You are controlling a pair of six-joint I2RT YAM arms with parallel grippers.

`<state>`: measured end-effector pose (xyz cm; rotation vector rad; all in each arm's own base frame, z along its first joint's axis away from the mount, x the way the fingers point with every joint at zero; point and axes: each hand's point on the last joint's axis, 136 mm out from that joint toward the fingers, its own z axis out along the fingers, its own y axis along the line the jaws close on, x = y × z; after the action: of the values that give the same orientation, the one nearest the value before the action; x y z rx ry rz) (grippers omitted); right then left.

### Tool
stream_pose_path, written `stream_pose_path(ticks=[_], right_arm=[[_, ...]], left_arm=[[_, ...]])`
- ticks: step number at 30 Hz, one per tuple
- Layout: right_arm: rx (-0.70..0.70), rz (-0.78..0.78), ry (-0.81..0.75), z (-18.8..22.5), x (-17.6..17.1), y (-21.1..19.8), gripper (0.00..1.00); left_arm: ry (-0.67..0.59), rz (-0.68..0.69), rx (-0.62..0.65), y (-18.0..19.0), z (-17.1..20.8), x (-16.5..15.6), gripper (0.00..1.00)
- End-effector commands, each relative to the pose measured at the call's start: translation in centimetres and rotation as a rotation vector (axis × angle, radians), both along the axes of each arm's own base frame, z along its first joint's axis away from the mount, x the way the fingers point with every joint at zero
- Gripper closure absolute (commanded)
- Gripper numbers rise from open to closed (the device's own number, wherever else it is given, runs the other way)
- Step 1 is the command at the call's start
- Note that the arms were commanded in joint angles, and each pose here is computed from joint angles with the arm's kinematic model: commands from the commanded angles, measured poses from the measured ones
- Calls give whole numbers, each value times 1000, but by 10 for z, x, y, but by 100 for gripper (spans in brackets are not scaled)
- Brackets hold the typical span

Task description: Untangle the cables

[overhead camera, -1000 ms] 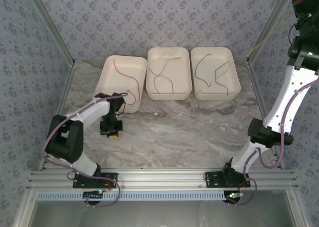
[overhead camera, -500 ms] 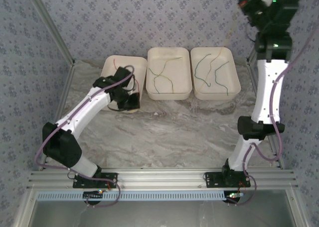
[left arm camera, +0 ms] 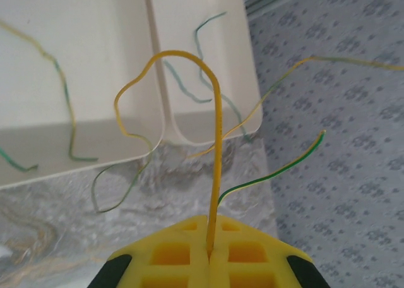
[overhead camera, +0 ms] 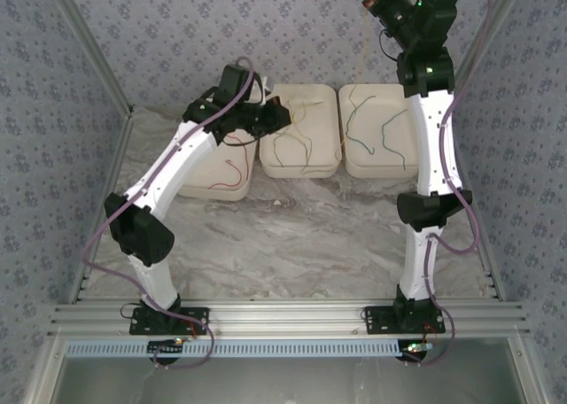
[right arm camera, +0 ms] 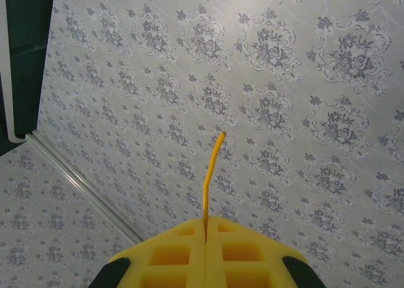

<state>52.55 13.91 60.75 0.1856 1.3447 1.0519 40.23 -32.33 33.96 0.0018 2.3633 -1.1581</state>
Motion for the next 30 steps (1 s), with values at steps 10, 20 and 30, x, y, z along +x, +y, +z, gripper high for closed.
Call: stream_pose_path(ticks=[10, 20, 30], right_arm=[[43, -42, -119, 30, -9, -3, 100], [-44, 37, 58, -51, 38, 34, 100], [-235, 119, 325, -187, 70, 89, 100]], left_arm=[[-174, 52, -168, 18, 112, 14, 100], [33, 9, -68, -3, 6, 36, 100], [173, -28, 6, -23, -81, 28, 100]])
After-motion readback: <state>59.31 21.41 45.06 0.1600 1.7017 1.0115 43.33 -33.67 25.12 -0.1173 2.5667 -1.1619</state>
